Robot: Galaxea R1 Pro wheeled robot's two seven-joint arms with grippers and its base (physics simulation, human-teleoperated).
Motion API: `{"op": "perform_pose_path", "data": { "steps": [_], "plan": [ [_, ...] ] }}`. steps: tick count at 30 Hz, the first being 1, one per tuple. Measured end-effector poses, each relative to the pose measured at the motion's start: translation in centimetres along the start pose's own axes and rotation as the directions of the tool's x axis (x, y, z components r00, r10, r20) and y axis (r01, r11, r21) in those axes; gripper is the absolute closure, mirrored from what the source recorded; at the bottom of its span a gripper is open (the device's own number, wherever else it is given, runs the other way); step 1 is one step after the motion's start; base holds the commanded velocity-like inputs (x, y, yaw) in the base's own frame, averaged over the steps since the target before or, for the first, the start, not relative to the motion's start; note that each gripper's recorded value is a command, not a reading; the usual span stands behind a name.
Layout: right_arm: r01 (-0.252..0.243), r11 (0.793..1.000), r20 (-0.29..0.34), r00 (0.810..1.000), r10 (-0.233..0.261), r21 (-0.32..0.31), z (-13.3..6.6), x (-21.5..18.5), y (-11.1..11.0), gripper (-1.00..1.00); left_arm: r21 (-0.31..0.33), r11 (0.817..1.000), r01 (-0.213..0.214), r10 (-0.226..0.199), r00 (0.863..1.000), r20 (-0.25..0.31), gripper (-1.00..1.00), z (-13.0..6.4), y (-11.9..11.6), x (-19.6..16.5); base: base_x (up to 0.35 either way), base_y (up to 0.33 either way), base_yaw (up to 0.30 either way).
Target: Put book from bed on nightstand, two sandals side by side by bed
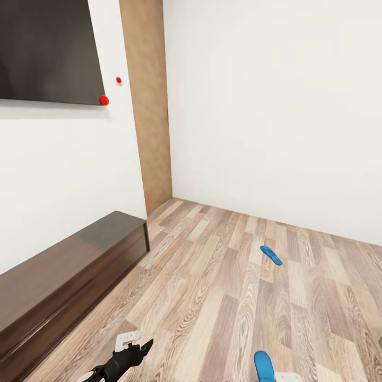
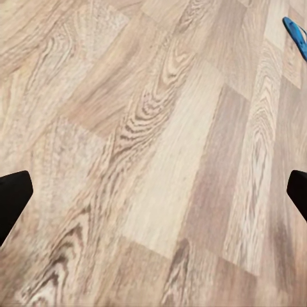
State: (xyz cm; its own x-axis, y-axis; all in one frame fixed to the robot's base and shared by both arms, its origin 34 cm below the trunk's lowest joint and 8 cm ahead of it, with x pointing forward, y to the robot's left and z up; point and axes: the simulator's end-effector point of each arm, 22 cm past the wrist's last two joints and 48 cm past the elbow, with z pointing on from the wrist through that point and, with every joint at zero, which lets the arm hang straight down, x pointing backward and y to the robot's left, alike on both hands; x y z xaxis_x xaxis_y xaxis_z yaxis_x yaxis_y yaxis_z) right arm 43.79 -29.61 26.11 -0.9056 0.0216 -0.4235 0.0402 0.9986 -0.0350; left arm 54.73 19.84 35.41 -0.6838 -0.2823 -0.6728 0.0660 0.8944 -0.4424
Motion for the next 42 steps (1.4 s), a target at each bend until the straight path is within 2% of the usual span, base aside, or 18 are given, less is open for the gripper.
{"op": "perform_pose_path", "data": {
  "steps": [21, 34, 37, 42],
  "plan": [
    [0.002, 1.000, -0.027, 1.000, -0.002, -0.001, 0.4, 1.2, 0.1, 1.00, -0.009, 1.000, 0.009, -0.009, 1.000, -0.024, -1.00, 0.2, 0.6, 1.2, 0.004, 0.000, 0.000],
    [0.002, 1.000, -0.032, 1.000, -0.002, -0.002, 0.4, 1.5, 0.1, 1.00, -0.009, 1.000, 0.009, -0.010, 1.000, -0.023, -1.00, 0.2, 0.6, 1.2, 0.265, 0.000, 0.000],
    [-0.003, 1.000, -0.039, 0.999, 0.003, -0.004, 0.4, 2.4, -0.6, 1.00, -0.004, 1.000, 0.022, -0.022, 0.998, -0.054, -1.00, 0.0, -0.1, 3.4, 0.000, 0.000, 0.000],
    [-0.010, 0.999, -0.025, 1.000, 0.010, -0.034, 0.3, 2.4, 0.2, 1.00, -0.015, 0.999, 0.033, -0.034, 0.996, -0.082, -1.00, -0.7, 0.3, 5.3, 0.000, 0.000, 0.000]
  ]
}}
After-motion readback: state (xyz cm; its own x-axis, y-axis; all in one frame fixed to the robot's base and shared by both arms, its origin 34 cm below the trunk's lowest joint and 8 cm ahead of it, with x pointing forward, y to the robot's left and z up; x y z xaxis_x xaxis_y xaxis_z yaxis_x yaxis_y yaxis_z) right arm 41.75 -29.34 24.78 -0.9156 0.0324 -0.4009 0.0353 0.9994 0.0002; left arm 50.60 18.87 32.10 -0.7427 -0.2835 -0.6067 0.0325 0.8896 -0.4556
